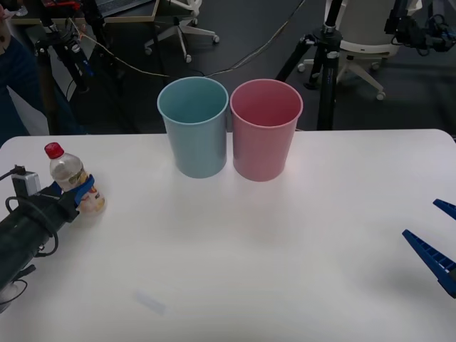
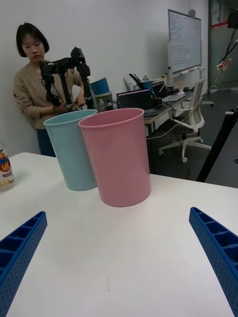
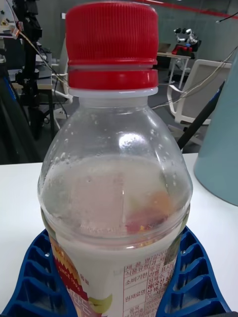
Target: Grasp the object on the table and drop it into the matching bin: aluminum can to the light blue bin, PET bottle to the pink bin.
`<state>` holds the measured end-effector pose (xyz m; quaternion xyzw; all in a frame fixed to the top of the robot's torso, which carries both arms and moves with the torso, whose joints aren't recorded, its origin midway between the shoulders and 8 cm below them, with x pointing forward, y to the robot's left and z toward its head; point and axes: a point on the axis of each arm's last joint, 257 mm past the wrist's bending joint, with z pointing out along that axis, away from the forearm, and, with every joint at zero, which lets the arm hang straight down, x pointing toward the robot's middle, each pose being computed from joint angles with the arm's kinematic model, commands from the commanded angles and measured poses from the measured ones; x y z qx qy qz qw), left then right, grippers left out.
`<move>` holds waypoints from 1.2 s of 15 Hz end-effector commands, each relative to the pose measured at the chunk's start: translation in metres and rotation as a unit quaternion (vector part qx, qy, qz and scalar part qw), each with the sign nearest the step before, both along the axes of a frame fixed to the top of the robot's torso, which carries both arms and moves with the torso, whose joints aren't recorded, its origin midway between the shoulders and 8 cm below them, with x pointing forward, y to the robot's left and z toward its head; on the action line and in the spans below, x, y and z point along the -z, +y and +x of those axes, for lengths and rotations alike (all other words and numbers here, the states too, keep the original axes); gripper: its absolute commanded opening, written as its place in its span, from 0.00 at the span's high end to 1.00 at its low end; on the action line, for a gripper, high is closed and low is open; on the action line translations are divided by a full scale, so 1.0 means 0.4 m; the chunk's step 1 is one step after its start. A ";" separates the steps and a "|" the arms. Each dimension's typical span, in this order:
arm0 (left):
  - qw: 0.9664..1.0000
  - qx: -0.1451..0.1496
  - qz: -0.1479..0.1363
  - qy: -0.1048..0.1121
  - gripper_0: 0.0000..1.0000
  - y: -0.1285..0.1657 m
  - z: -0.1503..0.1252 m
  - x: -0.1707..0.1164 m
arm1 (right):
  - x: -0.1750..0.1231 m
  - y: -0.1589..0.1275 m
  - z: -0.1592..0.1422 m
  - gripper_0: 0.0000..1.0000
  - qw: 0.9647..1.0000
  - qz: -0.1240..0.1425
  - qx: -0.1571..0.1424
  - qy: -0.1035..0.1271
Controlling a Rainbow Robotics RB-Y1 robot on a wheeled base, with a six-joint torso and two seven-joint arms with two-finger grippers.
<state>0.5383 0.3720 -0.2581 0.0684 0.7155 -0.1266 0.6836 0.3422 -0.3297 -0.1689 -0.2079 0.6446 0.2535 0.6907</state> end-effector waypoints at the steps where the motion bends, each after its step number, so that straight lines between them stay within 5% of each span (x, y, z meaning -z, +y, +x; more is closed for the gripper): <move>1: 1.000 0.012 0.005 -0.010 1.00 0.001 -0.022 -0.016 | 0.000 0.000 0.000 0.00 1.000 0.000 0.000 0.000; 11: 0.996 0.064 0.047 -0.044 1.00 -0.086 -0.239 -0.122 | 0.000 0.000 0.000 0.00 1.000 0.000 0.000 0.000; 18: 0.988 0.142 0.054 -0.019 1.00 -0.224 -0.339 -0.231 | 0.000 0.000 0.000 0.00 1.000 0.000 0.000 0.000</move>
